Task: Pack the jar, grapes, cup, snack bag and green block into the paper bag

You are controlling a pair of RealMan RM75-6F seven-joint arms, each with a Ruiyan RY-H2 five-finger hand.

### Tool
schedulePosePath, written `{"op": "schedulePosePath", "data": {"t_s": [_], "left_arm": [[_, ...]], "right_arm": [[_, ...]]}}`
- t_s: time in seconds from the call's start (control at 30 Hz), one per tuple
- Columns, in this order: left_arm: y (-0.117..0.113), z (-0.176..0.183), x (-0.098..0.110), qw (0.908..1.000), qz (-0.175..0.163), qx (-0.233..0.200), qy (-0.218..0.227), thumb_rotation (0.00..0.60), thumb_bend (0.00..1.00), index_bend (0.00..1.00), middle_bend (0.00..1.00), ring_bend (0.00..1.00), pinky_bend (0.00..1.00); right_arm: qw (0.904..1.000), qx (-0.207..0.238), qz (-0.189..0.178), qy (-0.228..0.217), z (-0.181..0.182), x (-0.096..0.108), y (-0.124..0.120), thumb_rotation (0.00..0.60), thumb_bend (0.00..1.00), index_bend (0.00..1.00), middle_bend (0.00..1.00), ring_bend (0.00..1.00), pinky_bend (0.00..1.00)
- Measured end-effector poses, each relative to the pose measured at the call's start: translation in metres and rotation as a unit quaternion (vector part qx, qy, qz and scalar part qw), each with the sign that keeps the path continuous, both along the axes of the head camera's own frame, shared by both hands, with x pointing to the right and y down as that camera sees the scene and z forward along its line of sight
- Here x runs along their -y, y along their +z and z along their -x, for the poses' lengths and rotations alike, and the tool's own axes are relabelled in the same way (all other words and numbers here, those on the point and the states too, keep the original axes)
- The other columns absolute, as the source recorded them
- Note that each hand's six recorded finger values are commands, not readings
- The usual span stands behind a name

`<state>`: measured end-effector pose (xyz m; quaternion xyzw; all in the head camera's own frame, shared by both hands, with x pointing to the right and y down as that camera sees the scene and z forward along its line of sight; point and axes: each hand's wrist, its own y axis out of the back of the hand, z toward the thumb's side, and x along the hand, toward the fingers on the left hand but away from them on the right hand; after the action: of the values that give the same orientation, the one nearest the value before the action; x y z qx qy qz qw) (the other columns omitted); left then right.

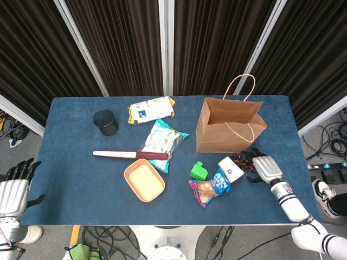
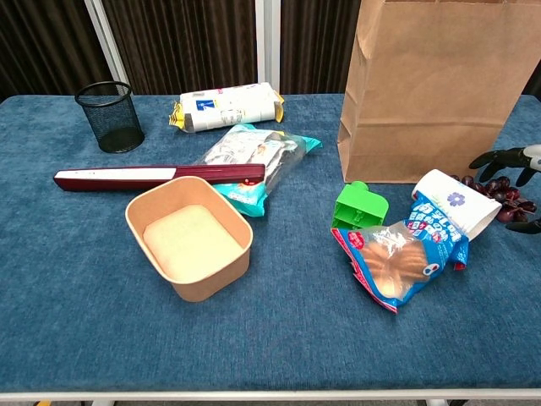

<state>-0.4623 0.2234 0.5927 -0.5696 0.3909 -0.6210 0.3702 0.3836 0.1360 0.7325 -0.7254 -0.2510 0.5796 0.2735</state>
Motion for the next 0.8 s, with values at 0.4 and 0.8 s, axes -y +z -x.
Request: {"op": "schedulePosePath", "data": {"t_s": [0.4, 0.8], "left_arm": [[0.002, 0.001, -0.001, 1.0000, 0.003, -0.004, -0.002, 0.600, 0.07, 0.21, 0.20, 0.14, 0.18], [0.003, 0.003, -0.004, 1.0000, 0.004, -0.006, -0.006, 0.600, 0.07, 0.21, 0.20, 0.14, 0.18]], "right_arm": [[0.9998, 0.012, -0.012, -0.007, 0.011, -0.006, 0.007, 0.600, 0.22, 0.29, 0.36, 0.18, 0.42], [0.9990, -0.005, -0.044, -0.006, 0.011, -0.009, 0.012, 0.600, 0.37, 0.56, 0.49, 0.34, 0.63]]}}
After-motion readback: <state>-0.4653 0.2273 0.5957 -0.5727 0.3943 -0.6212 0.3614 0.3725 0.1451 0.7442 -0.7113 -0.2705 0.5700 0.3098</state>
